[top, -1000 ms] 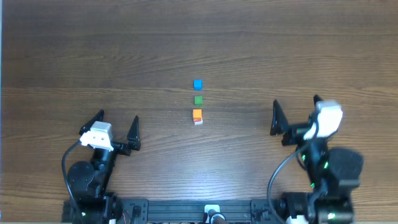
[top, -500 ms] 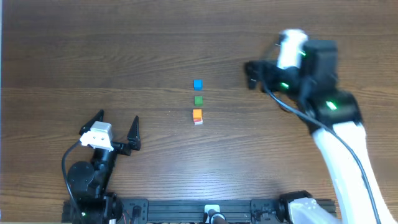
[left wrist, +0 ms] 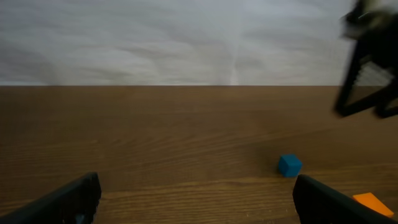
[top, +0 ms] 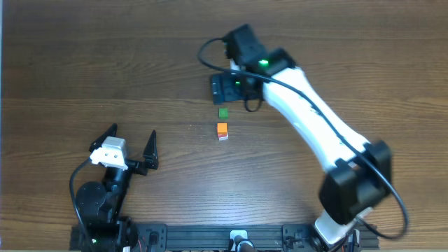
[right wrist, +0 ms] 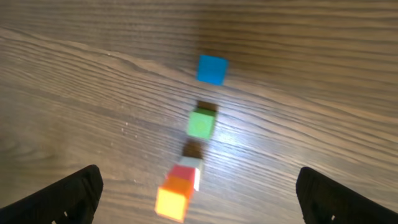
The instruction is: Stack Cubes
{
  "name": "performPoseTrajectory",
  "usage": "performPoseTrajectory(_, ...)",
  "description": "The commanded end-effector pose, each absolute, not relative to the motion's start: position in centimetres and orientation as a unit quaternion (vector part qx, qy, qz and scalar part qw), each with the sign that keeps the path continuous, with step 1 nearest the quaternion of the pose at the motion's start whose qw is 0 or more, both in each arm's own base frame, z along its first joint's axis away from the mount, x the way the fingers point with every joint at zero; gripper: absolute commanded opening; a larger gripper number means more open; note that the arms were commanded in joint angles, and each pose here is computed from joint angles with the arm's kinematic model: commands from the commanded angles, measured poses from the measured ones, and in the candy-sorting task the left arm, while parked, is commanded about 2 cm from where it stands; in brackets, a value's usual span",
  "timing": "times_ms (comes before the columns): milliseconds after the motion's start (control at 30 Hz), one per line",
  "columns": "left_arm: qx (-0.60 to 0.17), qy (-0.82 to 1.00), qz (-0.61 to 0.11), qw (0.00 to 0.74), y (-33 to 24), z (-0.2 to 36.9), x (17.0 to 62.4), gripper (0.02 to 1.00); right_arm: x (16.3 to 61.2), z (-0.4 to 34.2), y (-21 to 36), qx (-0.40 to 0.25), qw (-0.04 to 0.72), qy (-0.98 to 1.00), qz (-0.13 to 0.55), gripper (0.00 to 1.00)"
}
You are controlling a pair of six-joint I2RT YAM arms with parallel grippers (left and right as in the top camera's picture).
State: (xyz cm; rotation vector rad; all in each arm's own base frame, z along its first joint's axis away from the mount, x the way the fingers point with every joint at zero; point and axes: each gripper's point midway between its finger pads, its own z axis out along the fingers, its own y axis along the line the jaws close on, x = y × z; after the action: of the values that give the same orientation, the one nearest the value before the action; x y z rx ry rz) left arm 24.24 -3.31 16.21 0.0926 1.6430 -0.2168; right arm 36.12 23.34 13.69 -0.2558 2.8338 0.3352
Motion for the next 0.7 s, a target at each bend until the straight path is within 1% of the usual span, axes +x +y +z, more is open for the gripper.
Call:
performPoseTrajectory(33,0.047,0.728,-0.092,0.677,-3.3,16.1,24.2,1.0,37.6,12.4,24.6,-0.067,0.141,0.984,0.09,0.991)
performPoseTrajectory(233,0.047,0.728,-0.092,0.677,-3.3,16.1,24.2,0.998,38.0,8.9,25.9,-0.072,0.112,0.988,0.074,0.991)
performPoseTrajectory(500,0.047,0.728,-0.093,0.677,-3.3,16.1,24.2,0.998,37.1,3.6,26.1,-0.056,0.06,0.996,0.041,0.993)
performPoseTrajectory(700,0.047,0.728,-0.093,0.677,-3.3,16.1,24.2,1.0,36.2,2.3,26.3,-0.052,0.042,0.997,0.028,0.991)
